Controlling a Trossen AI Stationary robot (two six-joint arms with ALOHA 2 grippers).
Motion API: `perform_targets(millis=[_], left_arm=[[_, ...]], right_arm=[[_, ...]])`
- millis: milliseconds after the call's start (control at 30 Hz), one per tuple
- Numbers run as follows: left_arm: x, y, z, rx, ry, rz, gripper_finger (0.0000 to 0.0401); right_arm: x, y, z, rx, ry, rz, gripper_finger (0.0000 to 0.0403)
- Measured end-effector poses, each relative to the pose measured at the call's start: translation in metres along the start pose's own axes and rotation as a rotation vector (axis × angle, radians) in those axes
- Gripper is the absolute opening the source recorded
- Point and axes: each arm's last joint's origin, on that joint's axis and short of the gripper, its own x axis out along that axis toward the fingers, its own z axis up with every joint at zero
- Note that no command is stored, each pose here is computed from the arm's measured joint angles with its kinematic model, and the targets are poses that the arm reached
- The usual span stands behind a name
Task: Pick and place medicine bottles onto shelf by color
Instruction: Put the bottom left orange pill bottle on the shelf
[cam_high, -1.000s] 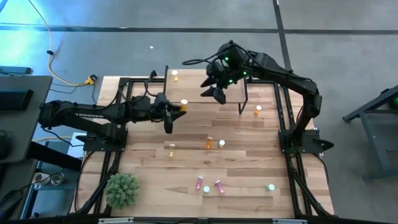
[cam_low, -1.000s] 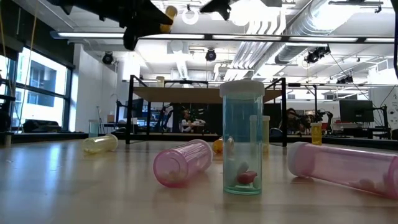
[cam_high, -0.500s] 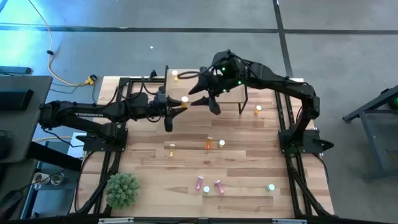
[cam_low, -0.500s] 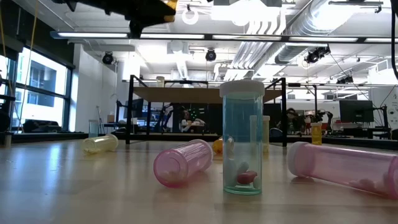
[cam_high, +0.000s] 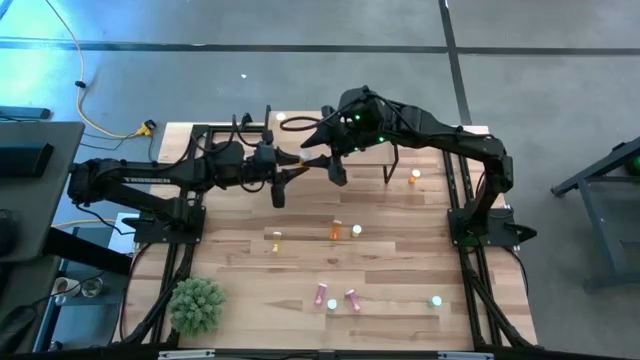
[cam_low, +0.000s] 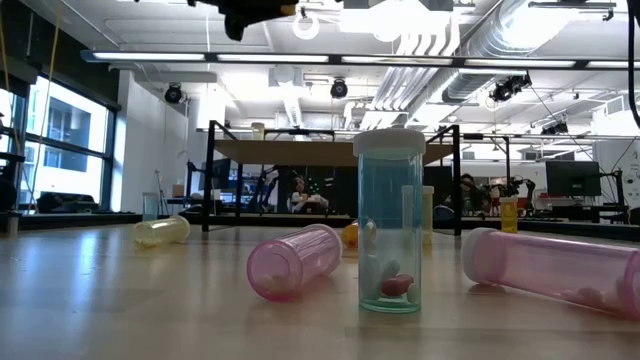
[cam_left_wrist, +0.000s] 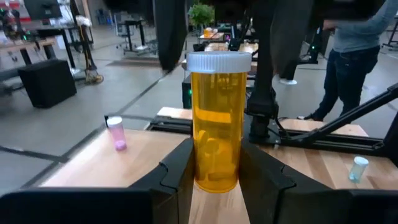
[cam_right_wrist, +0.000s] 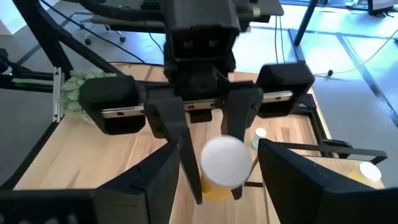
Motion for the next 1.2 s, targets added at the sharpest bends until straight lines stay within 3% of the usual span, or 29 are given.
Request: perform_targets(millis=[267, 667, 1200], left_arm=[[-0.0002, 0.0003, 0.0037, 0.023, -0.010, 0.001, 0.0097], [-0.0002, 0.0003, 0.0037, 0.023, -0.009, 0.002, 0.0097], [-0.0002, 0.0003, 0.0035, 0.031, -0.008, 0.003, 0.0097]], right_arm=[[0.0000, 0.0000, 0.0000, 0.003, 0.001, -0.002, 0.0207], [0.0025, -0.0004, -0.0011, 0.012, 0.006, 0.003, 0.0141], [0.0061, -0.0009, -0.0029, 0.031, 0.014, 0.013, 0.0110]])
